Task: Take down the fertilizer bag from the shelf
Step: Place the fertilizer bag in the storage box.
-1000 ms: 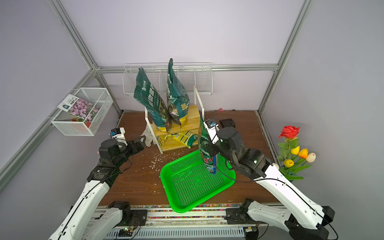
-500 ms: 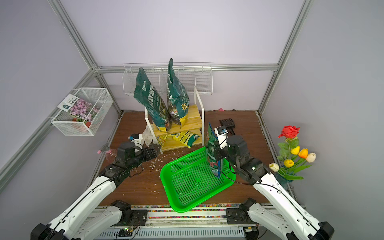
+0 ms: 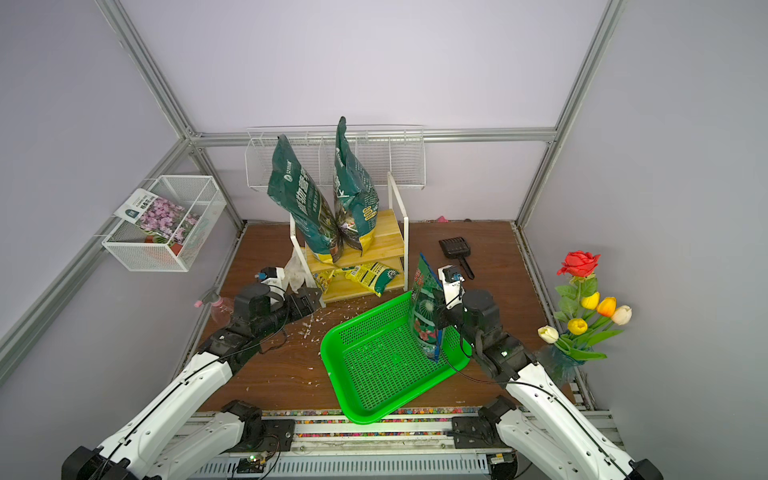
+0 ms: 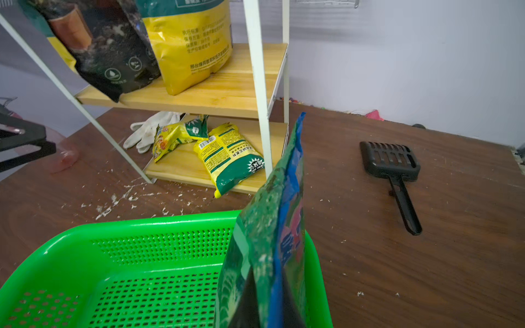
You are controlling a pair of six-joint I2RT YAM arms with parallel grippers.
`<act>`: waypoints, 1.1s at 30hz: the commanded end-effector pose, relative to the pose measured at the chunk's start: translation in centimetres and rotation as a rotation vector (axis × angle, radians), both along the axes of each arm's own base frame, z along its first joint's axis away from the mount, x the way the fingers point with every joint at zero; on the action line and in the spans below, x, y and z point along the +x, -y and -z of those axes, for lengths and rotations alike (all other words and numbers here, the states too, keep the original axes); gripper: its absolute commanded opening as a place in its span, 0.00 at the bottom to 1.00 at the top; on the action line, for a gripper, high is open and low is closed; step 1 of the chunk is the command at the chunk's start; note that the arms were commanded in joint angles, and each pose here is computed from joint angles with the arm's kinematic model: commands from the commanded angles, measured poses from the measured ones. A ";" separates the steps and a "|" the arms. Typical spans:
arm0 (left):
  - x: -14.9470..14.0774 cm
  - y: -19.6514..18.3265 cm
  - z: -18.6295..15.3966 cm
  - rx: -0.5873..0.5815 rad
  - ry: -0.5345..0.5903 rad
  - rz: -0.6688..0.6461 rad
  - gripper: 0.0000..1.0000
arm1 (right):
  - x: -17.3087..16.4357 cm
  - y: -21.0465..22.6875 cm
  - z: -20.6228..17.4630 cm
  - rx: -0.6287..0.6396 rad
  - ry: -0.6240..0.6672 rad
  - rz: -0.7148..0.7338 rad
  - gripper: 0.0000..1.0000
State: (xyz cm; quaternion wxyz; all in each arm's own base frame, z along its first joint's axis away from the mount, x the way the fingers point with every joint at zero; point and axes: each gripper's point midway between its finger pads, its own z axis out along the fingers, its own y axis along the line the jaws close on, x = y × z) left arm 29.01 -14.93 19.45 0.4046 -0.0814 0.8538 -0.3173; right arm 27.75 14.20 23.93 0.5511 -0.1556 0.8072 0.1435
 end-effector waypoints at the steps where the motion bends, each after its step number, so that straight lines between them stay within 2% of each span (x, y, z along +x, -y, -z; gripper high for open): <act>1: -0.1 0.3 0.1 -0.012 0.008 0.009 0.89 | 1.2 0.9 -1.9 0.072 0.093 0.062 0.00; 7: 0.0 0.4 -0.1 -0.021 0.012 0.009 0.89 | 1.6 2.5 -0.2 0.090 0.046 0.143 0.02; 11: -0.1 0.4 -0.2 -0.021 0.014 0.009 0.89 | 1.0 2.6 -0.3 0.128 0.038 0.145 0.19; 15: -0.1 0.4 -0.2 -0.022 0.017 0.009 0.89 | 0.3 2.5 -0.6 0.159 0.032 0.134 0.50; 19: -0.1 0.5 -0.1 -0.026 0.014 0.011 0.89 | -0.2 2.6 -1.1 0.187 0.028 0.130 0.70; 24: -0.1 0.5 -0.3 -0.028 0.019 0.013 0.89 | -0.4 2.5 -1.0 0.185 0.012 0.125 0.79; 33: -0.3 0.1 -0.7 -0.020 0.037 0.005 0.89 | 0.0 1.6 -3.2 0.164 0.009 0.082 0.85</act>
